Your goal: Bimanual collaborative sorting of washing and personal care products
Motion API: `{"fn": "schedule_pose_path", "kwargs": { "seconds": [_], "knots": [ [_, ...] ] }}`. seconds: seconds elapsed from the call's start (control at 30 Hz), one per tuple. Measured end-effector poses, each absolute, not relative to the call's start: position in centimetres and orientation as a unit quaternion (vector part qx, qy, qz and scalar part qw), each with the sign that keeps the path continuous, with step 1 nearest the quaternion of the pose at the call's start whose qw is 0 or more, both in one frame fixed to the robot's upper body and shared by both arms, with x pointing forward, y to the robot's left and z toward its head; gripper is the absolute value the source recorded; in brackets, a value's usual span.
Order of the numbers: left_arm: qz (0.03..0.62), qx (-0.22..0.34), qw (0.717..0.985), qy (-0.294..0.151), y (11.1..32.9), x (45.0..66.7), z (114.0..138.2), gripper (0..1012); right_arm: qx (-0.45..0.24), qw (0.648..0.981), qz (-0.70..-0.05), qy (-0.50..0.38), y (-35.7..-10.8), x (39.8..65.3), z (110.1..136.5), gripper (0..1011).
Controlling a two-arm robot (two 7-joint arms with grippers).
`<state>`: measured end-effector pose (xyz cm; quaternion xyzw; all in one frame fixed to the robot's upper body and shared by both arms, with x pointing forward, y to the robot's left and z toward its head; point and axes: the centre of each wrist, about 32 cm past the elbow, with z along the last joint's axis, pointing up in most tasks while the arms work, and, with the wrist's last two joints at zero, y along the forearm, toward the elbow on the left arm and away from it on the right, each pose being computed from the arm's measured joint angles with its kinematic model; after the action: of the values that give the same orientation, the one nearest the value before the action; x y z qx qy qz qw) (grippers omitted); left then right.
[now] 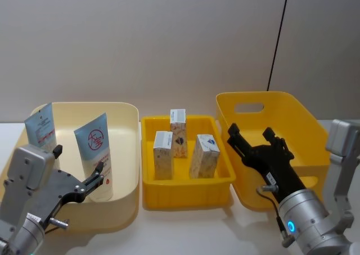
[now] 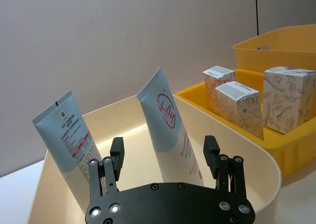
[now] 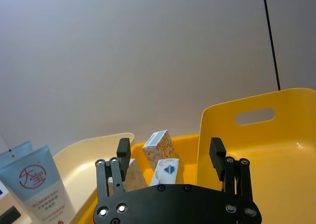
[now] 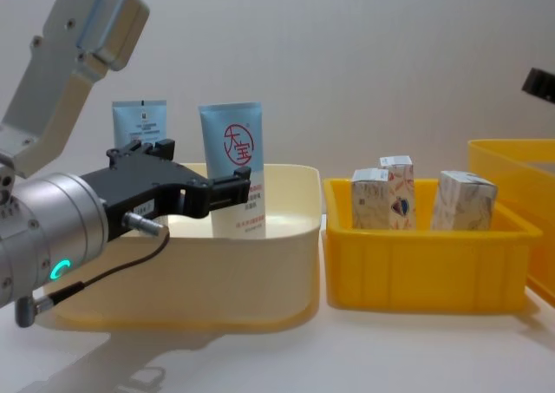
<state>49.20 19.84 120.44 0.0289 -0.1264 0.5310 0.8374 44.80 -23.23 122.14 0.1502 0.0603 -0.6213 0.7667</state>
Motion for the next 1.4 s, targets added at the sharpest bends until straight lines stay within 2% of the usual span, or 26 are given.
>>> {"fn": "schedule_pose_path", "kwargs": {
  "seconds": [0.33,0.6,1.03,1.4],
  "knots": [
    [0.531,0.029,0.837,-0.126,19.8,49.2,120.4,1002,0.169,0.758,-0.626,0.074,-23.2,44.9,122.7,998],
    [0.531,0.029,0.837,-0.126,19.8,49.2,120.4,1002,0.161,0.766,-0.62,0.062,-23.3,45.1,123.0,998],
    [0.531,0.029,0.837,-0.126,19.8,49.2,120.4,1002,0.105,0.8,-0.59,0.017,-23.6,46.0,123.9,998],
    [0.531,0.029,0.837,-0.126,19.8,49.2,120.4,1002,0.032,0.826,-0.563,0.015,-22.5,47.4,126.2,998]
  ]
}}
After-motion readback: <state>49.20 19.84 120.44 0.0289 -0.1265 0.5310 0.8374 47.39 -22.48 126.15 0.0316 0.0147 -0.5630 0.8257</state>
